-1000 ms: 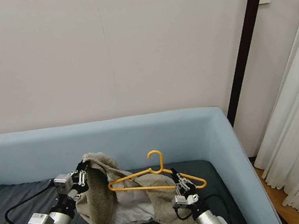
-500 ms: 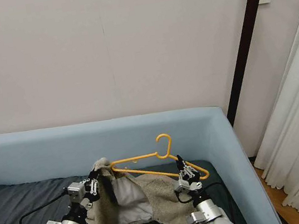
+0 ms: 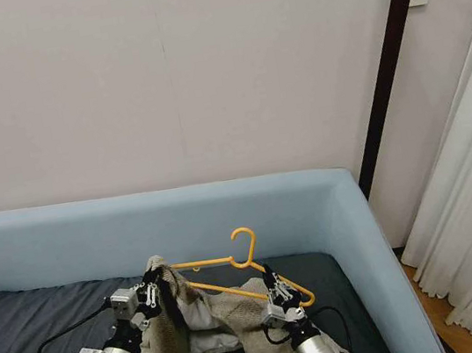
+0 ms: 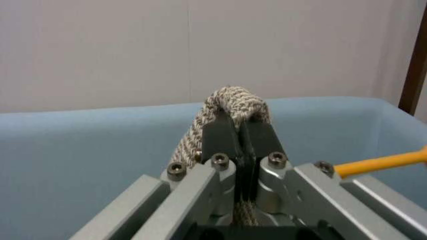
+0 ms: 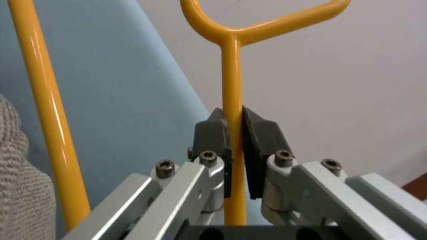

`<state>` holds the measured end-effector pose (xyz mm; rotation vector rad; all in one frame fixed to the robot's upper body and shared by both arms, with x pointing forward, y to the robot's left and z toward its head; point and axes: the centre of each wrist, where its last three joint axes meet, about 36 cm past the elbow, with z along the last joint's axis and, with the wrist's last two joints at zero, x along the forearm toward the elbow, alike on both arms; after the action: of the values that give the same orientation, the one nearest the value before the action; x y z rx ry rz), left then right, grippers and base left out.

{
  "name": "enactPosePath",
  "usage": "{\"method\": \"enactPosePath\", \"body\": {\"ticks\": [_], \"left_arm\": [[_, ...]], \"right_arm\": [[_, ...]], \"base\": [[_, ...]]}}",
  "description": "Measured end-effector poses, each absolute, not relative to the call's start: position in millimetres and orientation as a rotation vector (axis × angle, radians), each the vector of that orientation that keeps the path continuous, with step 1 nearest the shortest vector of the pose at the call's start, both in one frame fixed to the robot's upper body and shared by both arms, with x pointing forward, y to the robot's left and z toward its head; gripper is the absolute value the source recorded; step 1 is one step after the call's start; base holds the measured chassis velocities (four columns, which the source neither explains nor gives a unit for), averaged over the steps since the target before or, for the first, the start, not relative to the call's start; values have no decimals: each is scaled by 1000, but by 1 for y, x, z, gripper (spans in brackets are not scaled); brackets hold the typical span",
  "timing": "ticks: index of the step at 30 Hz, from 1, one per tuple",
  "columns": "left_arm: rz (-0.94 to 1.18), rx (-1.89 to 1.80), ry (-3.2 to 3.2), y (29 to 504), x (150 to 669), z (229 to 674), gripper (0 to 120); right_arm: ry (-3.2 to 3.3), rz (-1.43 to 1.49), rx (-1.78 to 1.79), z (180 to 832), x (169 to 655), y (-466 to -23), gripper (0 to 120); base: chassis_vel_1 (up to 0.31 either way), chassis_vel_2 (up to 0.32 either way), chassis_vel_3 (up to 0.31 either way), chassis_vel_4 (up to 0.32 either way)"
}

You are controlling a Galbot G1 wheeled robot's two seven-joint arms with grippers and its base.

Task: Pick up the clothes from the sofa and hang them on the clothes hanger.

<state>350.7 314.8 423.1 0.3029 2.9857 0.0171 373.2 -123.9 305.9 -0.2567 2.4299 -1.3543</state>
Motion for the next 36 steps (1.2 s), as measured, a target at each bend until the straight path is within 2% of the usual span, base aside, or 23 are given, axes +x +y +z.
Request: {"method": "enactPosePath", "body": {"ticks": [13, 20, 25, 36], "left_arm": [[-17, 257, 2950, 317, 354, 437, 0], [-43, 268, 2933, 310, 349, 443, 0], [-46, 272, 2930, 307, 346, 444, 0], [-10, 238, 2933, 314, 353, 435, 0]], "right_arm": [[2357, -1408, -288, 296, 355, -138, 5], [2350, -1396, -306, 295, 352, -131, 5], [2344, -1406, -301, 294, 358, -132, 5], [2329, -1443, -189, 311, 390, -166, 5]], "base": [[0, 0, 0, 0], [0, 0, 0, 0], [0, 0, 0, 0], [0, 0, 0, 0]]}}
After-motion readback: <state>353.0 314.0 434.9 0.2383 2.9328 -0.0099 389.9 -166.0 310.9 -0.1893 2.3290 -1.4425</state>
